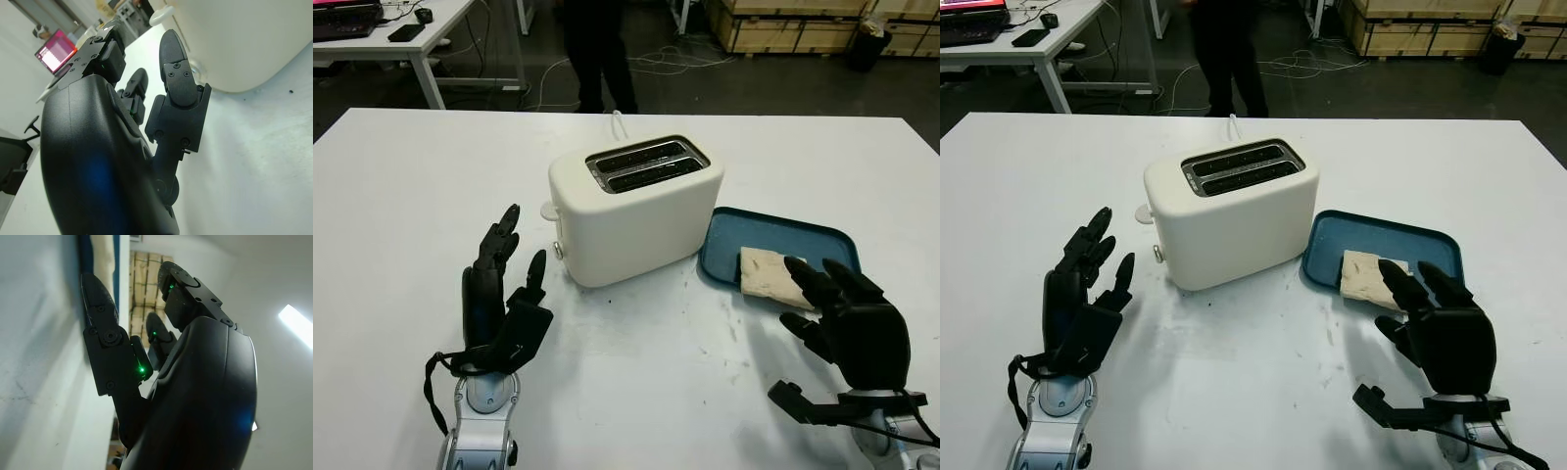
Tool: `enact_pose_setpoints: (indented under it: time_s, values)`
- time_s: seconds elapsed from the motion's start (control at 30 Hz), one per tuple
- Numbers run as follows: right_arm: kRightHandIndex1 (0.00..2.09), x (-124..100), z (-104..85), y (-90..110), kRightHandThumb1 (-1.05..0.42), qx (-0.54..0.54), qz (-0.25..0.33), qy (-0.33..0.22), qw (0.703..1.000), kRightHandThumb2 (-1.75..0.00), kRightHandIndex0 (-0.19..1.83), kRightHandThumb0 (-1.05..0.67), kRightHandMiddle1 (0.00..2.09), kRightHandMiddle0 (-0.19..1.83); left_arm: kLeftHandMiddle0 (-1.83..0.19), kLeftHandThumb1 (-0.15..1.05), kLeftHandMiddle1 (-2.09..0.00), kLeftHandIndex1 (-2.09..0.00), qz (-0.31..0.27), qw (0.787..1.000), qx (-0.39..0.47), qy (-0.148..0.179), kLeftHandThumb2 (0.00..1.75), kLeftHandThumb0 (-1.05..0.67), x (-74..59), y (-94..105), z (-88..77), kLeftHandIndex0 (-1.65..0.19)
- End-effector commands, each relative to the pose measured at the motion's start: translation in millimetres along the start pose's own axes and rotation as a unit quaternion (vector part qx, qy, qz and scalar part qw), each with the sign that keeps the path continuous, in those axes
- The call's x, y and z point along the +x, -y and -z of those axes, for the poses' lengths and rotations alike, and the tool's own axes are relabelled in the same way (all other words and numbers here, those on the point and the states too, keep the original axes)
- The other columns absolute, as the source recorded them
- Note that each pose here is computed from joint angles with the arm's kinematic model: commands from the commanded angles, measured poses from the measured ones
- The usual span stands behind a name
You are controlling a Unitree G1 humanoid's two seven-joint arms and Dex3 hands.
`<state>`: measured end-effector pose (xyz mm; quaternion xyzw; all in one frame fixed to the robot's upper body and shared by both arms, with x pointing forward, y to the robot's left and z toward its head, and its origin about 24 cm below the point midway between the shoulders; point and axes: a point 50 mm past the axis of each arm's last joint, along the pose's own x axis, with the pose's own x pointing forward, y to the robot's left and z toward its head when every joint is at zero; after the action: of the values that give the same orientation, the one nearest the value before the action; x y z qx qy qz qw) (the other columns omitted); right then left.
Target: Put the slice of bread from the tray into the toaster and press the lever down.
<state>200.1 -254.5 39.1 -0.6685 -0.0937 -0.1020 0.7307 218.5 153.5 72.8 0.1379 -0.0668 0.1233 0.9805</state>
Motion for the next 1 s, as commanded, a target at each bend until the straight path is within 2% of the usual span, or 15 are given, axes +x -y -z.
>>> enact_pose_setpoints:
  time_s: [0.0, 0.6, 0.97]
  values:
    - [0.0, 5.1, 3.5, -1.6, -0.82, -0.027, -0.002, -0.004, 1.0, -0.01, 0.46, -0.51, 0.0, 0.49, -0.33, 0.92, -0.27, 0.0, 0.005, 1.0, -0.004, 0.006, 0.48, -0.56, 0.1, 1.7, -2.2, -0.36]
    - [0.0, 16.9, 14.9, -14.7, -0.88, -0.089, -0.044, -0.037, 0.994, -0.01, 0.43, -0.54, 0.0, 0.44, -0.31, 0.92, -0.32, 0.0, 0.008, 1.0, -0.009, 0.008, 0.48, -0.56, 0.1, 2.7, -2.9, -0.36]
    - [0.01, 21.5, 18.1, -19.7, -0.88, -0.095, -0.055, -0.03, 0.994, 0.0, 0.43, -0.53, 0.01, 0.44, -0.3, 0.92, -0.35, 0.0, 0.005, 1.0, -0.012, 0.009, 0.47, -0.57, 0.2, 2.0, -3.6, -0.36]
